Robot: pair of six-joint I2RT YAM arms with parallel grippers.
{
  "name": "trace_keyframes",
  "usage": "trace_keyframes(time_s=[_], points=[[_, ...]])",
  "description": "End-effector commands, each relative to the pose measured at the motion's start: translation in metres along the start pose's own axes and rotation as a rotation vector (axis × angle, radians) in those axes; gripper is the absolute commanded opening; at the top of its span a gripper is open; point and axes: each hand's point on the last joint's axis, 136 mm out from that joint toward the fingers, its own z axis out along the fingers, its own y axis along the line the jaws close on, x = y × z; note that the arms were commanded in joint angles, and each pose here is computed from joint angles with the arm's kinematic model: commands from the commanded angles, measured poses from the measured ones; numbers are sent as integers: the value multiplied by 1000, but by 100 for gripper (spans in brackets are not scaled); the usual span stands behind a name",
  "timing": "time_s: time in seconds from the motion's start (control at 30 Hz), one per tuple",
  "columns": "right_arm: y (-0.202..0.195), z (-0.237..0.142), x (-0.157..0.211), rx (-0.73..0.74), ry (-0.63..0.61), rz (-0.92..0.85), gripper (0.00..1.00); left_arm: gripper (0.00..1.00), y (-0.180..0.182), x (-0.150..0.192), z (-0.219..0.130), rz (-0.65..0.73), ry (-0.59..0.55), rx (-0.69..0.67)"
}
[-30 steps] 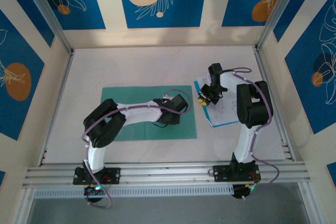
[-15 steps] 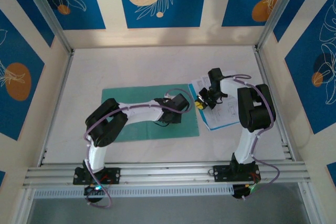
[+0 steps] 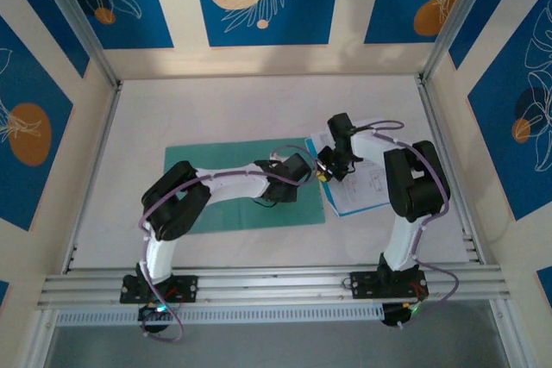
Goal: Put the files into the folder
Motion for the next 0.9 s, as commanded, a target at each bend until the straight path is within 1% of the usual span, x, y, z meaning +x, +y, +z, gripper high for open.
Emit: trace_keyframes(time_s=[0.0, 0.13, 0.27, 0.37, 0.5, 0.7, 0.87], points=[[-2, -3, 36, 35, 71, 20, 15, 31, 2, 11, 16, 24, 46, -6], [8, -25, 29, 21, 7, -29, 15, 31, 4, 12, 14, 25, 43, -11], [26, -59, 23, -16, -55, -88, 16, 31, 5, 13, 14, 28, 43, -14], [23, -83, 9, -35, -108, -89, 17, 30, 4, 12, 13, 26, 40, -9], [-13, -99, -28, -55, -132, 5, 17, 30, 1, 11, 14, 29, 39, 5], [-90, -124, -90, -44, -214, 191, 17, 30, -5, 10, 18, 55, 42, 20], [-138, -130, -127, -32, -243, 313, 16, 30, -13, 8, 20, 74, 36, 47]])
